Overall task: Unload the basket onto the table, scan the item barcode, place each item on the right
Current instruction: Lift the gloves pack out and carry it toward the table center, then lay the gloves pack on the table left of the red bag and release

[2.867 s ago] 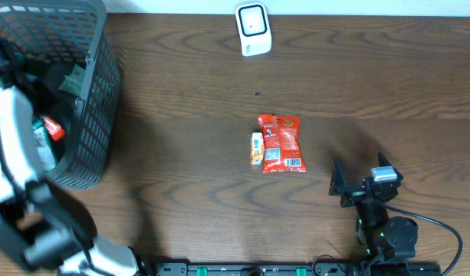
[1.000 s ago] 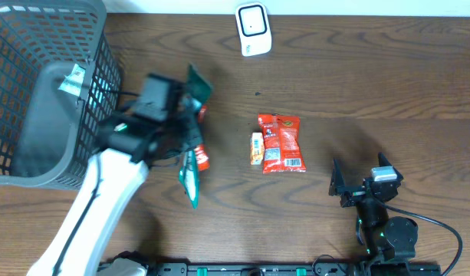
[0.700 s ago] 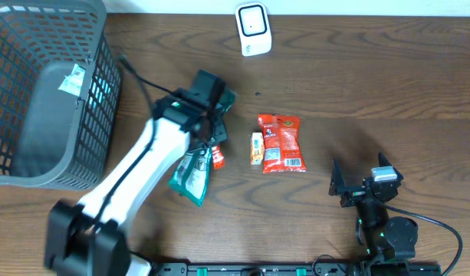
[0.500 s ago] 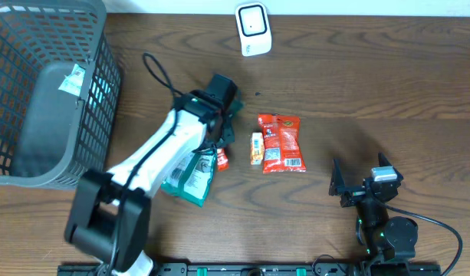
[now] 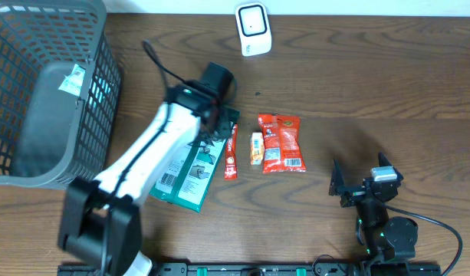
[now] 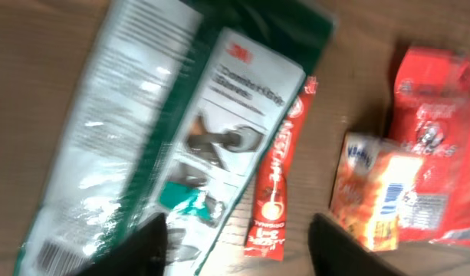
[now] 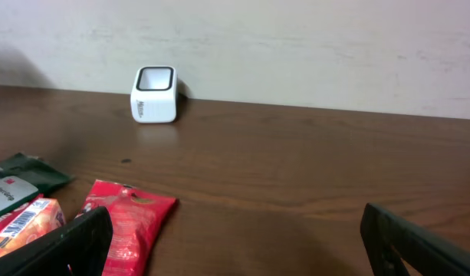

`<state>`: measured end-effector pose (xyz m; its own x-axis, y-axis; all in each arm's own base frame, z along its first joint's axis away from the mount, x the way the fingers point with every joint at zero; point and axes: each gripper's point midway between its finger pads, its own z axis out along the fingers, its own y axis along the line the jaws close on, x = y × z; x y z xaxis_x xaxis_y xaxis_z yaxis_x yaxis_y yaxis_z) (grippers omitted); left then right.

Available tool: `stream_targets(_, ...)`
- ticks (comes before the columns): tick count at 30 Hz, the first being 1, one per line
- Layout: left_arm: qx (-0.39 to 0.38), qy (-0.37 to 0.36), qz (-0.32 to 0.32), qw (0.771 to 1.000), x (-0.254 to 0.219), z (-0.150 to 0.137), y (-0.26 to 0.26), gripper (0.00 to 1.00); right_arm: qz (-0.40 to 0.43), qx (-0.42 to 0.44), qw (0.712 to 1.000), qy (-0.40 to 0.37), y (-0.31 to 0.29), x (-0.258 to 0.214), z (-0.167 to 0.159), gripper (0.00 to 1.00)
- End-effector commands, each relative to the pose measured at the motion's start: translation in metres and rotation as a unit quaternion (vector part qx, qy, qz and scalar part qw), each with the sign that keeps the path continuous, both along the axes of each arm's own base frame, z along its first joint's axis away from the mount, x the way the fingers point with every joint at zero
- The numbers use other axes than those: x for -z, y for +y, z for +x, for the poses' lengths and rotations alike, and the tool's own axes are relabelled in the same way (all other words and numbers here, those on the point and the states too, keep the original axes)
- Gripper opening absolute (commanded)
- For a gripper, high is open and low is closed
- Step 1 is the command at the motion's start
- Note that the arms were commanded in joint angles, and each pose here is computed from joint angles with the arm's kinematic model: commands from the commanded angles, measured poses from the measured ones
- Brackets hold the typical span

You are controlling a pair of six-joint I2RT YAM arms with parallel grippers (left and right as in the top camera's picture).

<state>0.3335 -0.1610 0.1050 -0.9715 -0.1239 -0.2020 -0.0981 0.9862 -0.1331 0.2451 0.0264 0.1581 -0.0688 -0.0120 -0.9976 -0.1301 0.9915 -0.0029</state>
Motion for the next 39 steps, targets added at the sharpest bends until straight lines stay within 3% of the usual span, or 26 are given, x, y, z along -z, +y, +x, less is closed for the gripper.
stream_targets(1,-0.033,-0.026,0.050,0.998,-0.023,0.010,0.046,0.07,-0.002,0.003,1.000,-0.001,-0.002,0.000,0.000,0.99)
stream_targets(3,-0.049,0.008,0.095,0.994,-0.013,0.001,0.081,0.07,-0.002,0.003,1.000,-0.001,-0.002,0.000,0.000,0.99)
stream_targets(10,-0.076,0.087,0.120,0.986,0.033,-0.026,0.118,0.08,-0.002,0.003,1.000,-0.001,-0.002,0.000,0.000,0.99)
stream_targets(30,-0.079,0.084,0.117,0.986,0.108,-0.052,0.125,0.15,-0.002,0.003,1.000,-0.001,-0.002,0.000,0.000,0.99)
stream_targets(39,-0.062,0.120,-0.003,0.991,0.111,-0.063,0.083,0.15,-0.002,0.003,1.000,-0.001,-0.002,0.000,0.000,0.99)
